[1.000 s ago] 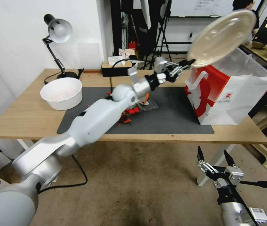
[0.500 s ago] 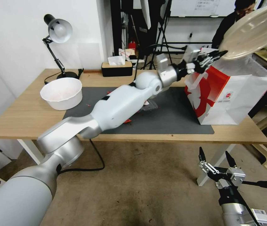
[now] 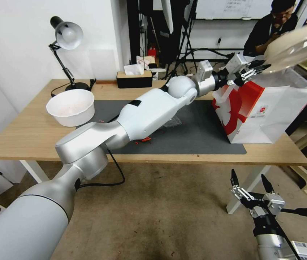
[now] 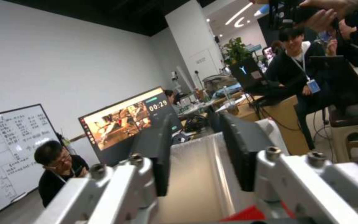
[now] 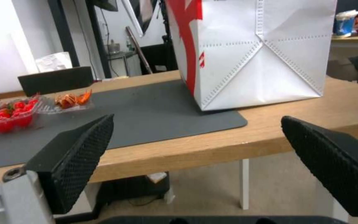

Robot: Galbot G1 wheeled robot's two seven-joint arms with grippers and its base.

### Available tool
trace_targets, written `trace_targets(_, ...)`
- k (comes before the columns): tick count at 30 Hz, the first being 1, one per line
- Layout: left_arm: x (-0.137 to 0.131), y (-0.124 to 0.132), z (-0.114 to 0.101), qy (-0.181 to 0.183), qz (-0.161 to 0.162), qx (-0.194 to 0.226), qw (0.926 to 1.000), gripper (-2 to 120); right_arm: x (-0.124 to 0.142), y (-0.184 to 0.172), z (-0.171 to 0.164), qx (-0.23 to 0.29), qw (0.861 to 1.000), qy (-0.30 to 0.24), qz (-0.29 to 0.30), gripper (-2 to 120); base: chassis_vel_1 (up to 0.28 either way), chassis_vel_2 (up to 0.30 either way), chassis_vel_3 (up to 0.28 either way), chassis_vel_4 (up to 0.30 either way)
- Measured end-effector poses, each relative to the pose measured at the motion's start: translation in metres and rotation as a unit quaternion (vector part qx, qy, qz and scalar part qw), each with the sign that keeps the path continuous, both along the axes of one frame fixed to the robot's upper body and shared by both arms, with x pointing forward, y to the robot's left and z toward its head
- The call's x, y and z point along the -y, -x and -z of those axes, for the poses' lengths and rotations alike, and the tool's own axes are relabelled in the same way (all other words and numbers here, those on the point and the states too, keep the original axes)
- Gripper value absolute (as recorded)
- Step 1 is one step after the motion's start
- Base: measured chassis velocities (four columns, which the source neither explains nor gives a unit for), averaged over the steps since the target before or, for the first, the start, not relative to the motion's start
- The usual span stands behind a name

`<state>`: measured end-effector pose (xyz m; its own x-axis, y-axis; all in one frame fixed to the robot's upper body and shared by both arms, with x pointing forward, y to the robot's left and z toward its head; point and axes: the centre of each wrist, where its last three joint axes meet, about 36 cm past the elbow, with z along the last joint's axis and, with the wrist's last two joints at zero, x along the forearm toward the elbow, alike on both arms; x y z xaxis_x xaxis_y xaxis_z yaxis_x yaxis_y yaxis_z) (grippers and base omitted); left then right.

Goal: Pick up the trash from the table and place it into the takeout bag.

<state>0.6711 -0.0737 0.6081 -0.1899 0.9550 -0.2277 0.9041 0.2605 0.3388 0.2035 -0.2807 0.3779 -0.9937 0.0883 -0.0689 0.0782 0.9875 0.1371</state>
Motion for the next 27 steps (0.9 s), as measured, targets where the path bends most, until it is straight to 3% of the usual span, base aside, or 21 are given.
trace_targets(7,-0.006,0.005,-0.001,0.013,-0.014,-0.005,0.9998,56,0.0,0.001,0.001,0.0,1.0,-0.001,-0.001,100,0.0,0.0,0.0,0.0)
trace_targets(10,-0.015,0.008,-0.002,0.027,-0.04,-0.015,0.9987,67,-0.001,0.0,0.001,0.001,1.0,-0.002,-0.003,100,0.0,0.0,0.0,0.0)
trace_targets(12,-0.025,0.015,-0.003,0.034,-0.103,-0.042,0.9932,78,-0.002,0.0,0.001,0.001,1.0,-0.001,-0.005,100,0.0,0.0,0.0,0.0)
trace_targets(13,-0.025,0.015,-0.003,0.034,-0.103,-0.042,0.9932,78,-0.002,0.0,0.001,0.001,1.0,-0.001,-0.005,100,0.0,0.0,0.0,0.0)
trace_targets(16,-0.043,0.025,-0.002,0.04,-0.182,-0.074,0.9798,93,-0.003,0.0,0.001,0.0,1.0,-0.001,-0.006,100,0.0,0.0,0.0,0.0)
trace_targets(17,-0.043,0.025,-0.002,0.04,-0.182,-0.074,0.9798,93,-0.003,0.0,0.001,0.0,1.0,-0.001,-0.006,100,0.0,0.0,0.0,0.0)
trace_targets(18,-0.048,0.028,0.0,0.044,-0.201,-0.081,0.9752,96,-0.003,0.0,0.0,0.0,1.0,-0.001,-0.007,100,0.0,0.0,0.0,0.0)
trace_targets(21,-0.057,0.046,0.007,0.059,-0.277,-0.105,0.9534,100,-0.003,0.0,0.0,0.0,1.0,0.0,-0.008,100,0.0,0.0,0.0,0.0)
trace_targets(24,-0.059,0.049,0.009,0.063,-0.294,-0.109,0.9474,100,-0.003,0.0,0.0,0.0,1.0,0.001,-0.009,100,0.0,0.0,0.0,0.0)
trace_targets(27,-0.059,0.05,0.009,0.063,-0.297,-0.109,0.9465,100,-0.003,0.0,0.0,0.0,1.0,0.001,-0.008,100,0.0,0.0,0.0,0.0)
